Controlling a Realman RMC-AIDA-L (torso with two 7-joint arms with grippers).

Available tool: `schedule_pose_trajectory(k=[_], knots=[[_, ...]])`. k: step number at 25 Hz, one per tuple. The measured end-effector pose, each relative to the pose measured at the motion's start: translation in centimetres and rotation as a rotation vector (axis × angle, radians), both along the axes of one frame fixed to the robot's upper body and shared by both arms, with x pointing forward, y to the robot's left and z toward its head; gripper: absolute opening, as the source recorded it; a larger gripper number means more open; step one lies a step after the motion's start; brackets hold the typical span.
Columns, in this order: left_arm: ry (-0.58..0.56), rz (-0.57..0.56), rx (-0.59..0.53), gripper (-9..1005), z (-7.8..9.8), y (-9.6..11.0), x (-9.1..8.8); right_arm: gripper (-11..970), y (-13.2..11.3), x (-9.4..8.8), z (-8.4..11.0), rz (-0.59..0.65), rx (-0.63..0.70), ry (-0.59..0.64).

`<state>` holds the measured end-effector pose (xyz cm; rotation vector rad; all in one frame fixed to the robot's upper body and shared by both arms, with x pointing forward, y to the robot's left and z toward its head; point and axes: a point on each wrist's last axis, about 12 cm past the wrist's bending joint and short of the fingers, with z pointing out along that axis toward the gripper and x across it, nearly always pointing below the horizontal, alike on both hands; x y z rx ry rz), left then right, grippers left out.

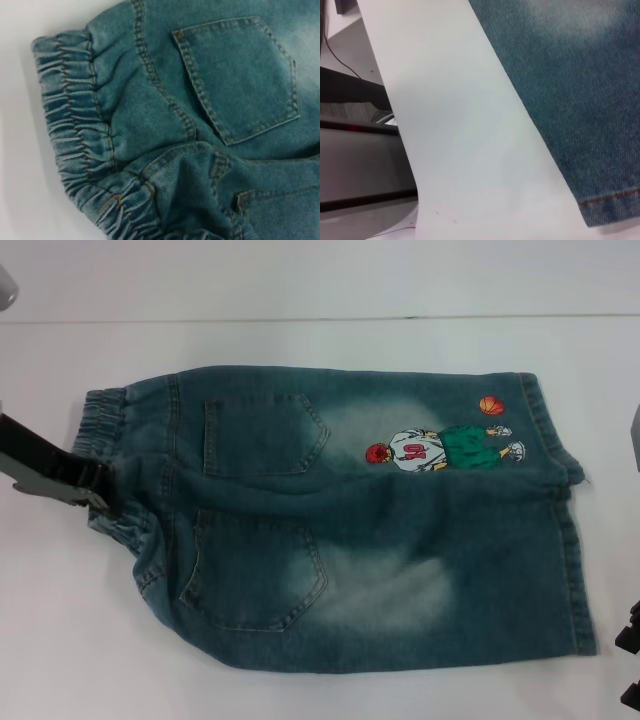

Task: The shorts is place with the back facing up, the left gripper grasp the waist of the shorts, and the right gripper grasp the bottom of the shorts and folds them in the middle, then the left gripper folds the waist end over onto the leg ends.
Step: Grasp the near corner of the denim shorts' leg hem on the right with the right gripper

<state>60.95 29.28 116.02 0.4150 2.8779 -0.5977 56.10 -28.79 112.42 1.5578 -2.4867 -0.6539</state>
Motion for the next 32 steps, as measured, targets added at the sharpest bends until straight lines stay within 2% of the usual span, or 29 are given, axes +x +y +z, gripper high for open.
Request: schedule_pose_trajectory(k=[32], knots=[[-0.001,-0.008,-0.012,51,0.2,-0.3,0.1,882,2.1,0.3,-1.0,0.066,-0.044,-0.010]])
